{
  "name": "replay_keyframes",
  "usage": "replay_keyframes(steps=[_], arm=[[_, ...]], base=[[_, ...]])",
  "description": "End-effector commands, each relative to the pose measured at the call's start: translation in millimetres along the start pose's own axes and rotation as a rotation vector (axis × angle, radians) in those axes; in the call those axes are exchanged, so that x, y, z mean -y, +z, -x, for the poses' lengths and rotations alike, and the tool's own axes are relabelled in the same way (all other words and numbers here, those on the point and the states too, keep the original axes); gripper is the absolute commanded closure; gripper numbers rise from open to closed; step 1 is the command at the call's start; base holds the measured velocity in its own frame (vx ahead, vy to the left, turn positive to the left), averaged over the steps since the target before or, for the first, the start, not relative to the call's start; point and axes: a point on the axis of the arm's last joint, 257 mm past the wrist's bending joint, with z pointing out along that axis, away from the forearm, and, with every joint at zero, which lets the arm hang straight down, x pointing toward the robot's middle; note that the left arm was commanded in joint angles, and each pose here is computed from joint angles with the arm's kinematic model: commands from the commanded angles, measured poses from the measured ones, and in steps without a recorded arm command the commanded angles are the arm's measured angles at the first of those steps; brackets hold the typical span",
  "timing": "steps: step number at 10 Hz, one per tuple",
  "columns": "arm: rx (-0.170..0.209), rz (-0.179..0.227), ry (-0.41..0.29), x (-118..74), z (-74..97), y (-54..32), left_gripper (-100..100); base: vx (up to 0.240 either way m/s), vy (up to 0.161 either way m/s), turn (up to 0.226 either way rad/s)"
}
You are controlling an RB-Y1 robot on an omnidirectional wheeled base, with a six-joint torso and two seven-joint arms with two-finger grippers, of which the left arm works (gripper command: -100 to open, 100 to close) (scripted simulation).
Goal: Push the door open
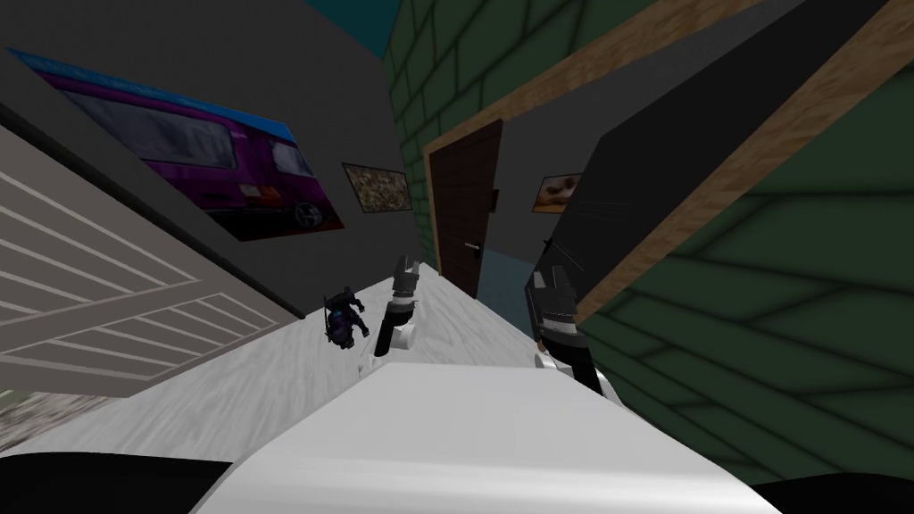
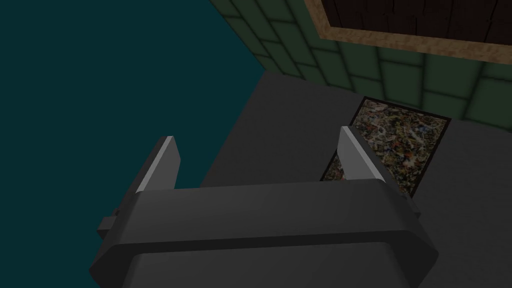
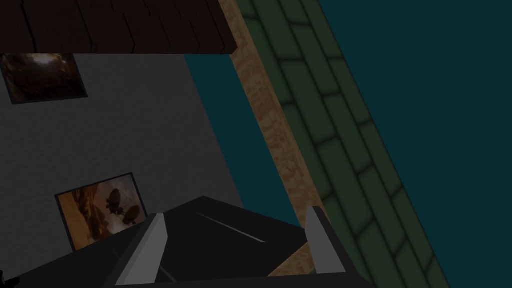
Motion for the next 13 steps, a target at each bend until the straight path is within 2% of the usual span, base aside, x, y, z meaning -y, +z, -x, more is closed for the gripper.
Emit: replay_keyframes(steps=[1,13], arm=[[-0.007,0.021,-0.010,-13.0,-4.4,0.2,-100],[-0.069,0.196,-0.076,-118.8,-38.1,0.6,-100]], base=[[0.084,0.017,-0.065],[0.096,0.029,-0.068]])
